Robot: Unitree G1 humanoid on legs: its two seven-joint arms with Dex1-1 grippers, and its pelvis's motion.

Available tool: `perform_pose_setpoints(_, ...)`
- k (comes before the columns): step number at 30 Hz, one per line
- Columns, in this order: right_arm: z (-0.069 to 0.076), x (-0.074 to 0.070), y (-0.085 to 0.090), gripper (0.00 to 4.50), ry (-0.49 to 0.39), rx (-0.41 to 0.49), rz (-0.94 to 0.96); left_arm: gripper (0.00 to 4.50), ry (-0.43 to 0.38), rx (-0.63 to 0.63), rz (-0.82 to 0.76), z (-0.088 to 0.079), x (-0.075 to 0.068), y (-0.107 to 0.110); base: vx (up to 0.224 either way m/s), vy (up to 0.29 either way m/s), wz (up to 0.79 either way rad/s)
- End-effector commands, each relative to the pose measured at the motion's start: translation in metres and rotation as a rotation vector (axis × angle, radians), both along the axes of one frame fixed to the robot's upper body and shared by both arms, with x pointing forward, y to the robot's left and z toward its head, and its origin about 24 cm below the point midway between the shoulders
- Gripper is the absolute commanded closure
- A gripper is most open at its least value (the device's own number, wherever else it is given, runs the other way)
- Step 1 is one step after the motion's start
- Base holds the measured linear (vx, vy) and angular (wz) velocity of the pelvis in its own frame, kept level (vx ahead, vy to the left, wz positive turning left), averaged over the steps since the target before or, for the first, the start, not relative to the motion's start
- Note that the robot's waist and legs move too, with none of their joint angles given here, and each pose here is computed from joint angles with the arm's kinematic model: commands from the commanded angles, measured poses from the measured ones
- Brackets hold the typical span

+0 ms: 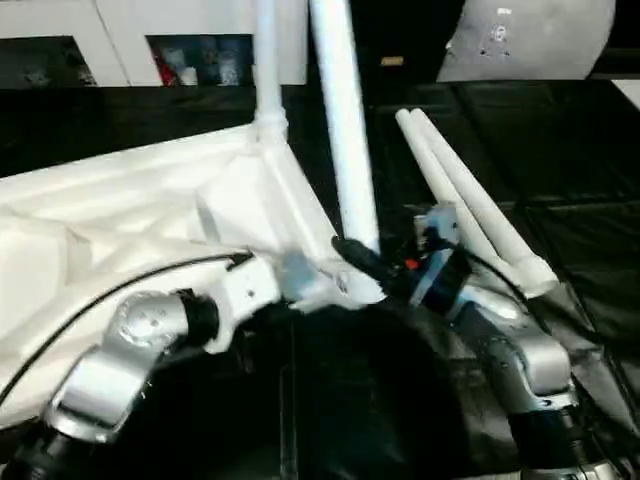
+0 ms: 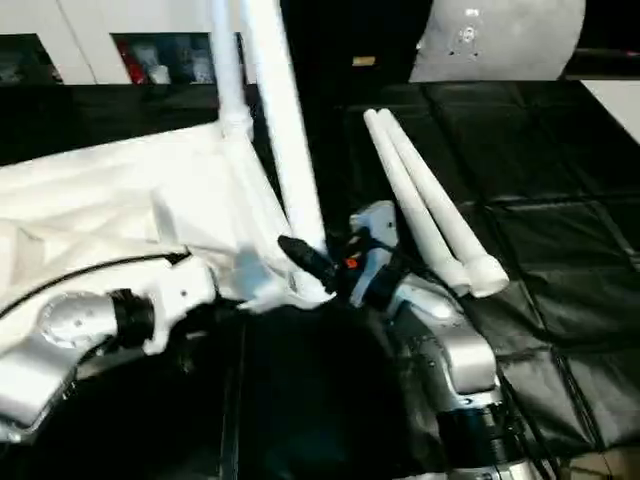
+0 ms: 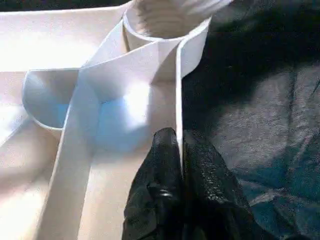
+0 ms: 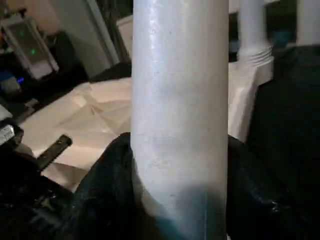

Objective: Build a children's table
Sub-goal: Insert table leg to table base

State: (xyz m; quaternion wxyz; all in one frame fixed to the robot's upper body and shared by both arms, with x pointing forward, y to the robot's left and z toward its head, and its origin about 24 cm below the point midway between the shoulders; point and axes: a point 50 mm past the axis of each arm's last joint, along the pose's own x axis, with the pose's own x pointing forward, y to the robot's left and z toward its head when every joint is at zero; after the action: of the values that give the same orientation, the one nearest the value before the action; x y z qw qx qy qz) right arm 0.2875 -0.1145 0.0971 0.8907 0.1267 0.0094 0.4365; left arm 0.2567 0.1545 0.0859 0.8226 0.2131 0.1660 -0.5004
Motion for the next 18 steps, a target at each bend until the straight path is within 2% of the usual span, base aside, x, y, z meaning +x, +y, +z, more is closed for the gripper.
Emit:
perform_pose_setpoints(1, 0.008, 0.001, -0.008, 2.60, -0.037, 0.028, -0.029, 3.95, -0.059, -0.076, -0.024, 0.021, 0.003, 0.005, 0.000, 0.000, 0.00)
perform_pose_setpoints(6, 0.014, 0.000, -0.008, 2.60, -0.055, 0.042, -0.051, 3.46, -0.089, -0.212, -0.006, 0.038, 0.008, 0.004, 0.000, 0.000, 0.00)
perform_pose_setpoints(9, 0.015, -0.002, -0.006, 2.60, -0.062, 0.043, -0.052, 3.33, -0.110, -0.290, 0.018, 0.049, 0.014, 0.003, 0.000, 0.000, 0.00)
perform_pose_setpoints(10, 0.014, -0.003, -0.004, 2.60, -0.081, 0.024, -0.074, 3.33, -0.122, -0.328, 0.078, 0.056, 0.023, 0.002, 0.000, 0.000, 0.00)
perform_pose_setpoints(12, 0.014, -0.003, -0.004, 2.60, -0.081, 0.024, -0.074, 3.22, -0.122, -0.328, 0.078, 0.056, 0.023, 0.002, 0.000, 0.000, 0.00)
perform_pose_setpoints(13, 0.011, -0.006, 0.000, 2.60, -0.071, -0.014, -0.061, 3.22, -0.154, -0.342, 0.227, 0.063, 0.041, 0.000, 0.000, 0.000, 0.00)
perform_pose_setpoints(15, 0.008, -0.010, 0.006, 2.60, -0.042, -0.030, -0.019, 3.22, -0.184, -0.377, 0.349, 0.074, 0.060, -0.009, 0.000, 0.000, 0.00)
perform_pose_setpoints(18, 0.007, -0.012, 0.009, 2.60, -0.046, -0.047, 0.006, 3.22, -0.180, -0.409, 0.376, 0.081, 0.067, -0.021, 0.000, 0.000, 0.00)
